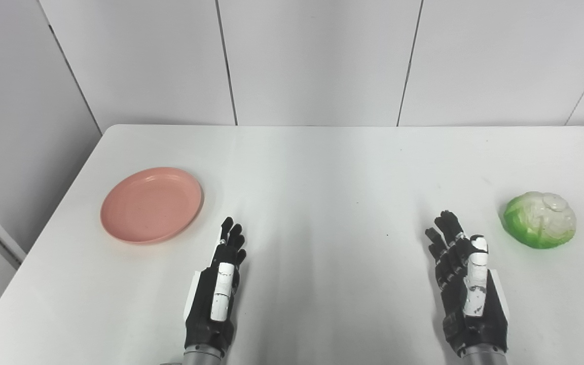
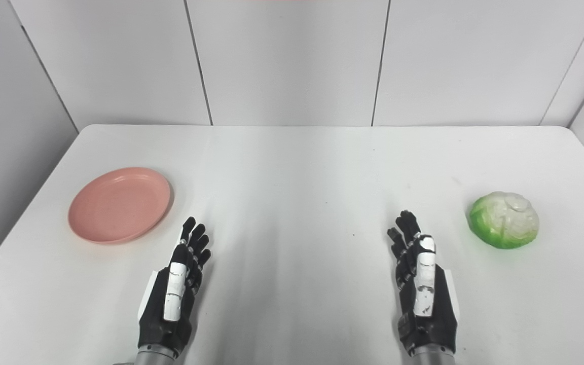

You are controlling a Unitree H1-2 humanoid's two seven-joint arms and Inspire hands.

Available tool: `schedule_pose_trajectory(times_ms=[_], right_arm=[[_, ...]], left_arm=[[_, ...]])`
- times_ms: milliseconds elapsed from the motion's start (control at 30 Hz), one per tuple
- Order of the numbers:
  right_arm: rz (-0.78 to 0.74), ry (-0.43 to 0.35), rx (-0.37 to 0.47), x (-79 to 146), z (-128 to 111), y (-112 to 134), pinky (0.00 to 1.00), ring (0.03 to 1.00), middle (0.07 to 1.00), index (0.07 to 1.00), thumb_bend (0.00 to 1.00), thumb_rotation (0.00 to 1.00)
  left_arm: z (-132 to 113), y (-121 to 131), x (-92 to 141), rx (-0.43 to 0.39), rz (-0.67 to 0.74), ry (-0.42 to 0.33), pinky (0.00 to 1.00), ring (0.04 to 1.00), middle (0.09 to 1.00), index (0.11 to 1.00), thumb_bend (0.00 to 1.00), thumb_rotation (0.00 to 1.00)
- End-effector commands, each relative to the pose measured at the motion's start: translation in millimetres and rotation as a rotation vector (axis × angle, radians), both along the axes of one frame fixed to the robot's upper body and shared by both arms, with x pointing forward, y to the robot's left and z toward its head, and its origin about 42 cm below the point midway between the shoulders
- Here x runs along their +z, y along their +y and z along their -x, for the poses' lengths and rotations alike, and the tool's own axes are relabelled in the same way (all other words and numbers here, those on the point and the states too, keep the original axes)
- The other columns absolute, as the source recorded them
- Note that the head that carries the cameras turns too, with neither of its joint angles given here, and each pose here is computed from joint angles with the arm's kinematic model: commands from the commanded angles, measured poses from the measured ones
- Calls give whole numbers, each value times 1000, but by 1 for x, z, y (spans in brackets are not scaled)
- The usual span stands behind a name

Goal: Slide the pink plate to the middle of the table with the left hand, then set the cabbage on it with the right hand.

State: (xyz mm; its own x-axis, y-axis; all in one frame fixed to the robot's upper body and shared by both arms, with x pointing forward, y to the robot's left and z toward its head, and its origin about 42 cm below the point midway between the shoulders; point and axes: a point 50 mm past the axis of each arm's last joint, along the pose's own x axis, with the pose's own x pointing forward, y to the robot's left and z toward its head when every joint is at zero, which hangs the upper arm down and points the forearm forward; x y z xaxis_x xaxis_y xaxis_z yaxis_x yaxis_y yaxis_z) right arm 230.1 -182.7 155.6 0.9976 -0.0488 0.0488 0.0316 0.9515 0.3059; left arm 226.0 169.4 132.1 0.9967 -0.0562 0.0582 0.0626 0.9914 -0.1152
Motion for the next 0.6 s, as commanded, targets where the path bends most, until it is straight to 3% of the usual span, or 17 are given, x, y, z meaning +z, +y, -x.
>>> schedule_pose_trajectory(times_ms=[0,567], right_arm=[[6,86,-23,-16,41,-9,1000,927,942,908,808,1000],[82,55,-2,-15,41,-10,1000,938,943,905,781,1000]], left_arm=[[6,14,7,-10,-64,-48,1000,1000,1000,1000,873,948],[7,13,10,-7,-60,-49,1000,1000,1000,1000,873,952]])
